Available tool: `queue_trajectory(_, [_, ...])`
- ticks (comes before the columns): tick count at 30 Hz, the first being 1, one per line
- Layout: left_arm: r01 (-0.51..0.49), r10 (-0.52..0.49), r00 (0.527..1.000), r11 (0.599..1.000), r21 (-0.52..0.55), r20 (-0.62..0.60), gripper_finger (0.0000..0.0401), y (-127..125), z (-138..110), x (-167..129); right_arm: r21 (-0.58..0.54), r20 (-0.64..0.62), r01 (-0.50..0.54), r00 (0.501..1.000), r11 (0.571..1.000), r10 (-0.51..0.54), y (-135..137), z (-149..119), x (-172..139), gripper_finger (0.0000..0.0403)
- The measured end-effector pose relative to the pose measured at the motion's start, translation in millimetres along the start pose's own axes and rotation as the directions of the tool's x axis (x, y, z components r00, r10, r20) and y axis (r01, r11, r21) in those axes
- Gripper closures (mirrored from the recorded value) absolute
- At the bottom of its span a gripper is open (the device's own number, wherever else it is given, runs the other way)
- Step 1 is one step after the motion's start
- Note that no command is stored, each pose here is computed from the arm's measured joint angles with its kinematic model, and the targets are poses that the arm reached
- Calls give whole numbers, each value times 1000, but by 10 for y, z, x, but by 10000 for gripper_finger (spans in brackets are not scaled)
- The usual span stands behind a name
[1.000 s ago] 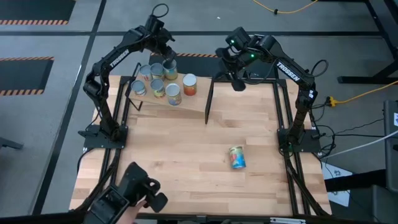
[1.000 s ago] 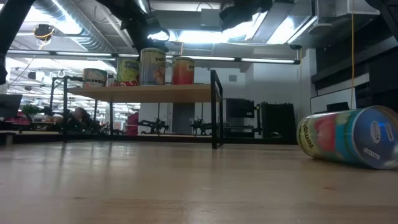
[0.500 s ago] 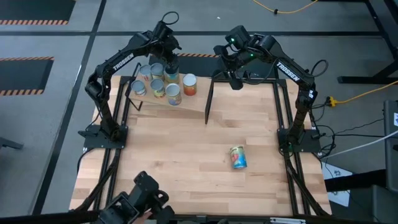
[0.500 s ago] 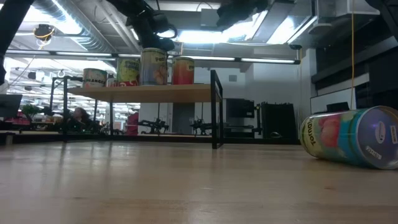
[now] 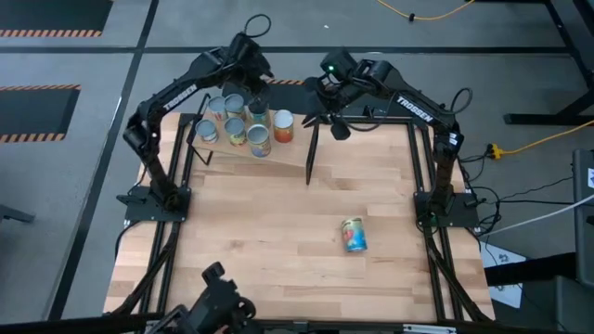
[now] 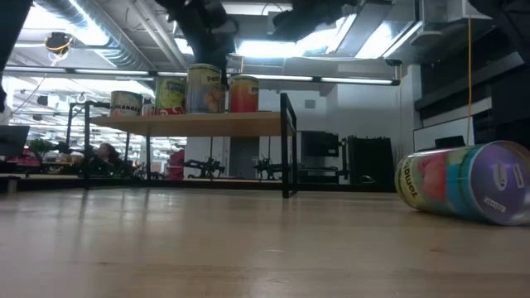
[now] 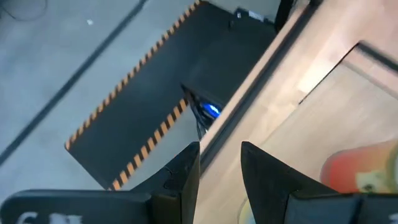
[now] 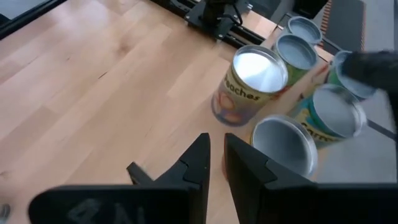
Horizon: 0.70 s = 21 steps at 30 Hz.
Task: Pick and place cans onto a shelf
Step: Adjust the canned chicken on the shelf, then adjust the canned pineapple on the shelf
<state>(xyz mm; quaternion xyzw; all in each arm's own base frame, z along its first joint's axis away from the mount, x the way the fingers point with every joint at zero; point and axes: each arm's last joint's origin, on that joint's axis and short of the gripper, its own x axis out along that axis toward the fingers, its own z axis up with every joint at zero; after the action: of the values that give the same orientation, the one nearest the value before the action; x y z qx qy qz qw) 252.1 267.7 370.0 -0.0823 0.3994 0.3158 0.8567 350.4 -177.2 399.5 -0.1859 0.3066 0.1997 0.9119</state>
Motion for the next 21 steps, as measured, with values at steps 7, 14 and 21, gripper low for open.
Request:
queue_trajectory(7, [-11, 8, 994, 1000, 25, 112, 291, -119, 22, -551, -35, 15, -20, 1000, 999, 20, -25, 36, 283, 350])
queue_trajectory(14, [40, -49, 989, 997, 68, 138, 291, -374, -107, -1102, -68, 28, -22, 999, 997, 24, -55, 52, 526, 350])
queue_trajectory(21, [107, -116, 984, 992, 71, 134, 291, -600, -303, -1547, -62, 7, -51, 999, 997, 52, -77, -12, 775, 350])
